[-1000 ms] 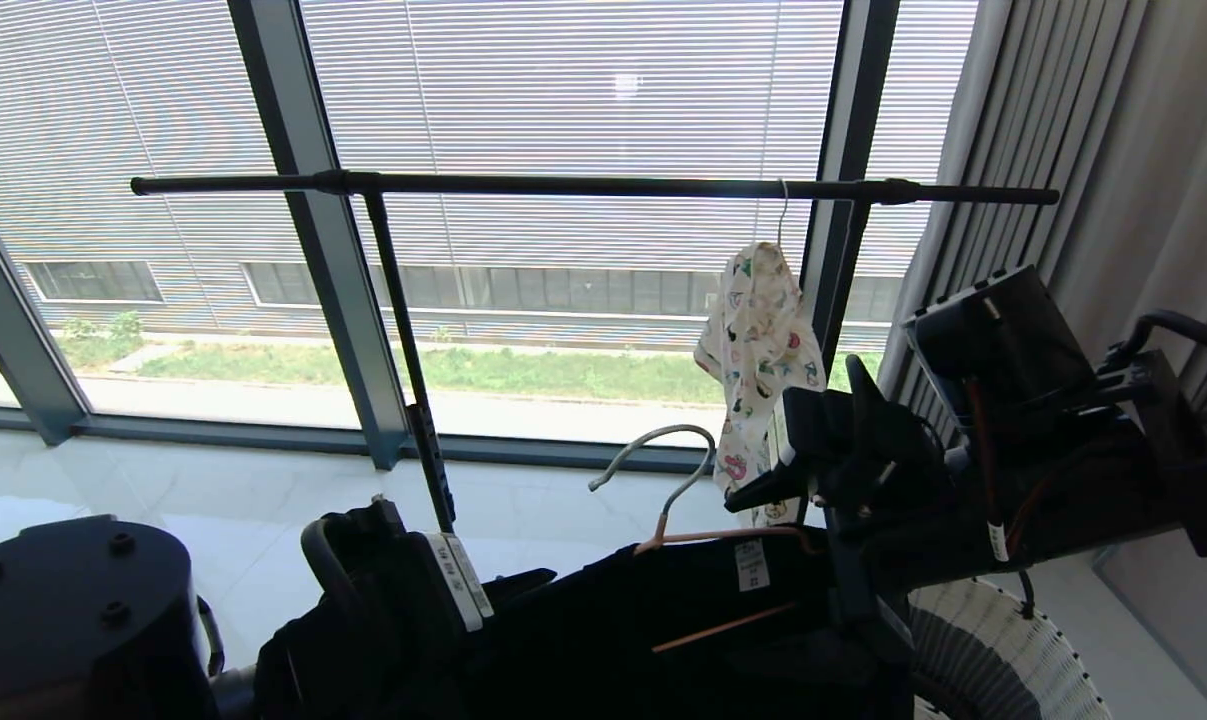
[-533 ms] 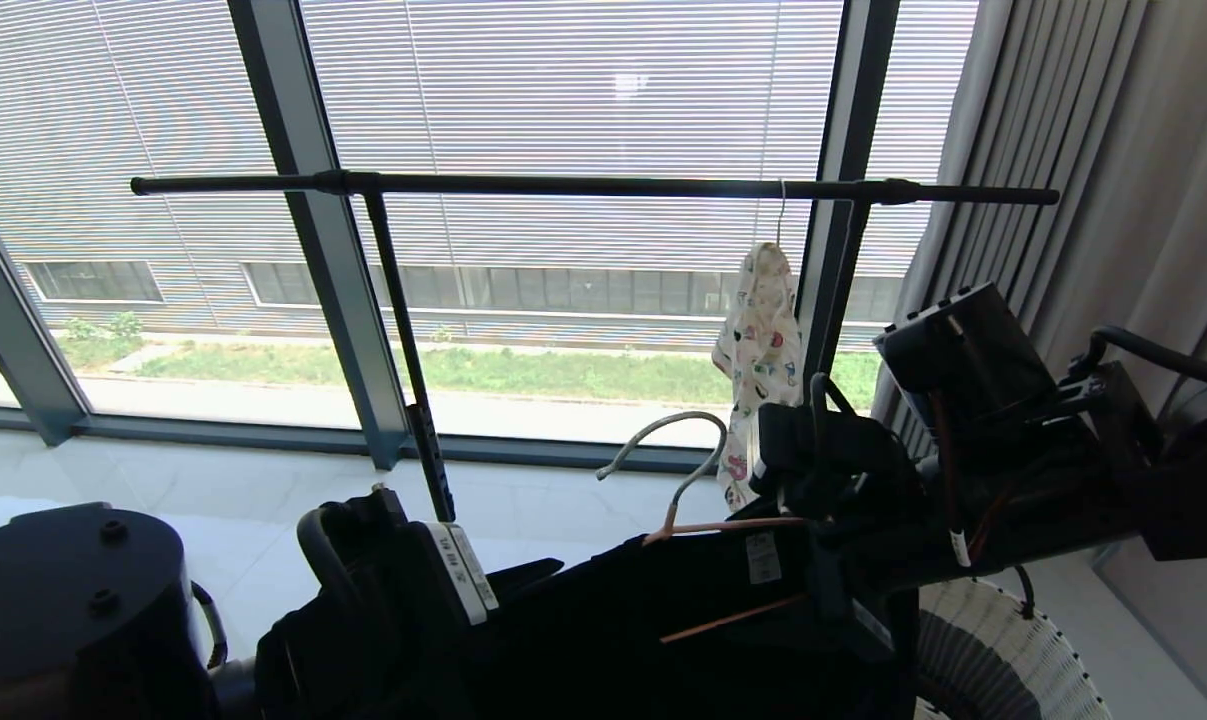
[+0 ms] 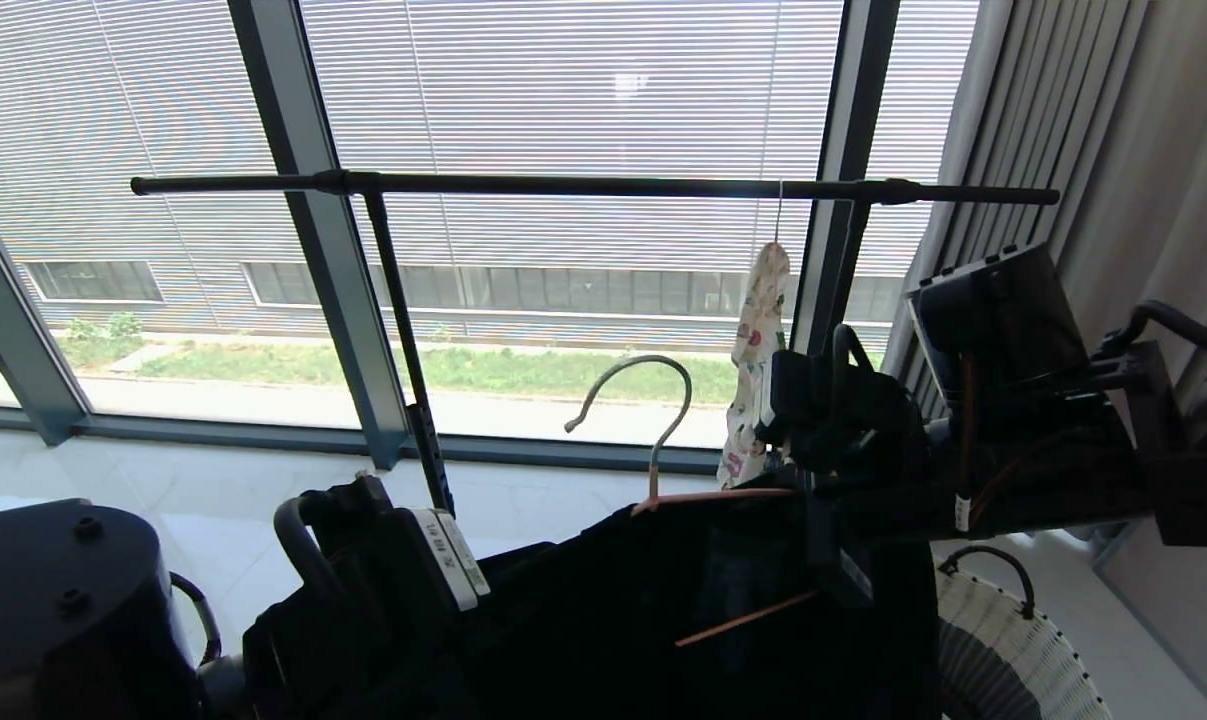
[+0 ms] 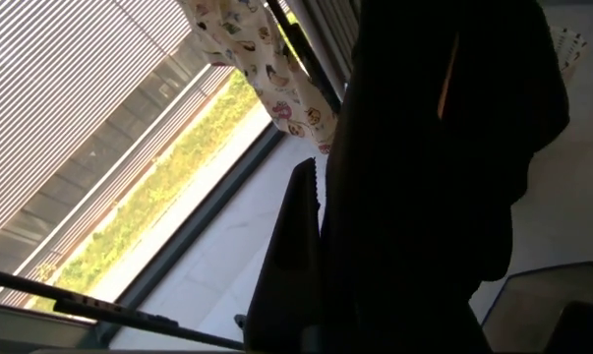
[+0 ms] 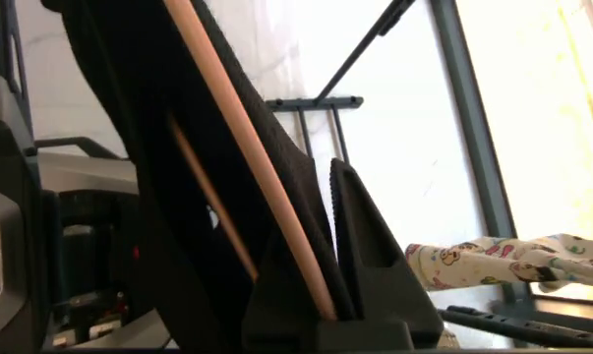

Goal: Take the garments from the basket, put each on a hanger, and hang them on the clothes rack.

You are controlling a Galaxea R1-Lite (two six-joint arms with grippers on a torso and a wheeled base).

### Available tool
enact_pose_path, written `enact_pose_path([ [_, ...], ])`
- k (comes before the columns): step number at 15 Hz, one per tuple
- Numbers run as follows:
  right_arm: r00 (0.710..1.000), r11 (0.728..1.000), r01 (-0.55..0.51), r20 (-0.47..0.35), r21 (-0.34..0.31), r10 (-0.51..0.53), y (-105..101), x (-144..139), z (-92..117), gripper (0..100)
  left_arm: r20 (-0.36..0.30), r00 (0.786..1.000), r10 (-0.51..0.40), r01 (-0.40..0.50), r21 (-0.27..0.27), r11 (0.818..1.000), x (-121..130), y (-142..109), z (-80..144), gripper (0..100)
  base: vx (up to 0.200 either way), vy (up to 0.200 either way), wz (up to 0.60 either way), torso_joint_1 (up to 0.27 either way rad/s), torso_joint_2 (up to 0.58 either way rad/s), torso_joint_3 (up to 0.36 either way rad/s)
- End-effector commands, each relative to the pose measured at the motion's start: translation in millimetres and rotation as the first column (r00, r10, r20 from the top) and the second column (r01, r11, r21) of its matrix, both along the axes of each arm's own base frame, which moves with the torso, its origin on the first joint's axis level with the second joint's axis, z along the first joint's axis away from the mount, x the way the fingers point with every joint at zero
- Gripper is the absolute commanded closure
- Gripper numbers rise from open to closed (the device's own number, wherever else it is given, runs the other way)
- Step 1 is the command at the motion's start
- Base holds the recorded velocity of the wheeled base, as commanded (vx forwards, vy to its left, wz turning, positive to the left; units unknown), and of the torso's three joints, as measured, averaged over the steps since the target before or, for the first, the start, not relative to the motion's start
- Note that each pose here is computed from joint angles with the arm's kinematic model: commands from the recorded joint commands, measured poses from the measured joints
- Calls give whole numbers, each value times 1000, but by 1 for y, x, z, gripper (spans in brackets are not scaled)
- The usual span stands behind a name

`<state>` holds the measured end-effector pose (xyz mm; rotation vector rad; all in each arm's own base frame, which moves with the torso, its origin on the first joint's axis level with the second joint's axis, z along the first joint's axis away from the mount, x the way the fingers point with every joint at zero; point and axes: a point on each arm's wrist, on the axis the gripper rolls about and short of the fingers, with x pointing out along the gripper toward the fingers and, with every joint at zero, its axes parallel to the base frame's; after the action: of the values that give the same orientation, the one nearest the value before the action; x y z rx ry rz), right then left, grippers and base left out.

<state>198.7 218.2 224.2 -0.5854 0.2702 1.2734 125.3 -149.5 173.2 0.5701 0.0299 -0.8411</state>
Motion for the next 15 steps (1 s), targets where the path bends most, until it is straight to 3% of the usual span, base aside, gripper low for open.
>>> enact_pose_path([
  [1, 997, 999, -24, 75, 48, 20, -8, -8, 13, 100, -1, 1000, 8, -8, 2, 1000, 1, 0, -1, 0, 0, 0, 0, 0, 0, 0],
  [3, 983, 993, -90, 167, 78, 76, -19, -13, 20, 100, 8, 997, 74, -74, 13, 997, 4, 2, -1, 0, 0, 0, 0, 0, 0, 0],
  [6, 960, 993, -109, 263, 40, 95, -44, -10, 17, 100, 8, 987, 164, -164, 19, 986, 13, 13, -3, 0, 0, 0, 0, 0, 0, 0],
  [9, 948, 993, -109, 306, 39, 92, -59, -9, 20, 100, 9, 945, 328, -328, 11, 945, 21, 47, -7, 0, 0, 0, 0, 0, 0, 0],
  [15, 933, 995, -55, 359, 80, 23, -70, -1, 20, 100, -32, 923, 385, -384, 27, 923, 0, 77, -27, 0, 0, 0, 0, 0, 0, 0],
])
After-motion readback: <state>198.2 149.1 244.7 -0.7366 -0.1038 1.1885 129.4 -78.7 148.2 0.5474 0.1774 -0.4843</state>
